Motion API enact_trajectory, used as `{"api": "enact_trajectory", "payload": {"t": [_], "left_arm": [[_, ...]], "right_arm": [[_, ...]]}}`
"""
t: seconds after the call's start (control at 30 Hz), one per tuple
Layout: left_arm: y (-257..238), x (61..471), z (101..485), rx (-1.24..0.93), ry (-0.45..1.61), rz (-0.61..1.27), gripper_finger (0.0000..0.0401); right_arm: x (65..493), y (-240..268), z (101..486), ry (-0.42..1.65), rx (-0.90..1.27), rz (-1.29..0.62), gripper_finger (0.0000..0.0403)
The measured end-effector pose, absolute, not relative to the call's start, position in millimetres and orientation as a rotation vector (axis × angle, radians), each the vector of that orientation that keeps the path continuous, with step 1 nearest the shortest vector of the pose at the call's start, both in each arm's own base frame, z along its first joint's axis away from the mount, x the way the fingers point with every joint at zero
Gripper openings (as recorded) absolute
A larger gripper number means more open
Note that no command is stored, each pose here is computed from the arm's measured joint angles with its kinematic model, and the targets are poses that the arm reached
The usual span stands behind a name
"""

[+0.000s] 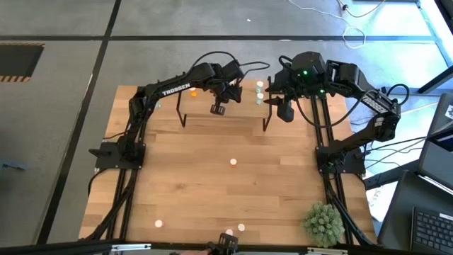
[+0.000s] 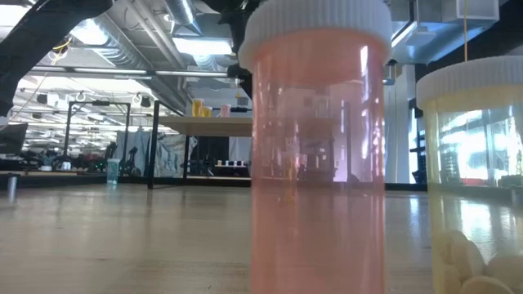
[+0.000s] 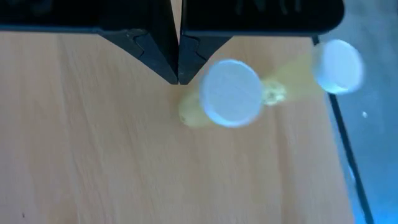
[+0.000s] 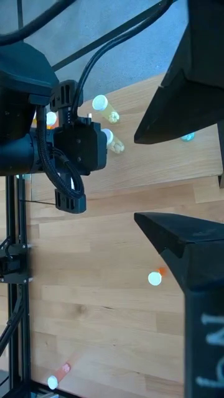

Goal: Pick and place medicine bottles onto shelf by color
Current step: Put the top yellow pill bottle on the shelf aligned with the other yellow pill bottle, then put the orange pill bottle on the shelf aligned with the other orange pill bottles

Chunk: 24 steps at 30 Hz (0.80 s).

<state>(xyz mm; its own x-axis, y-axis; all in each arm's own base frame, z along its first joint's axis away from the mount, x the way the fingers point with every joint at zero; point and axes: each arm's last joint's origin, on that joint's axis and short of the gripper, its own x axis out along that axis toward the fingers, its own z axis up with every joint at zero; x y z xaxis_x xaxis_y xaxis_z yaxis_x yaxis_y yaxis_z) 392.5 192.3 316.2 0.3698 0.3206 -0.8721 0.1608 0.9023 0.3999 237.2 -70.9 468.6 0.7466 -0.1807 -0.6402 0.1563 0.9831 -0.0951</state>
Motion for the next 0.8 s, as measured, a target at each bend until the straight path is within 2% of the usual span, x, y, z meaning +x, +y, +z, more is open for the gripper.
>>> {"api": "enact_trajectory", "payload": {"t": [0.37,0.57,0.8], "left_arm": [[185,376,325,0.369,1.283,0.142,0.0000],[171,356,350,0.305,1.287,0.187,0.0000],[143,330,390,0.211,1.188,0.251,0.0000]], "right_arm": [[237,-71,469,0.704,-0.036,-0.184,0.0193],[237,-71,469,0.704,-0.036,-0.185,0.0193],[237,-71,469,0.704,-0.036,-0.184,0.0193]]}}
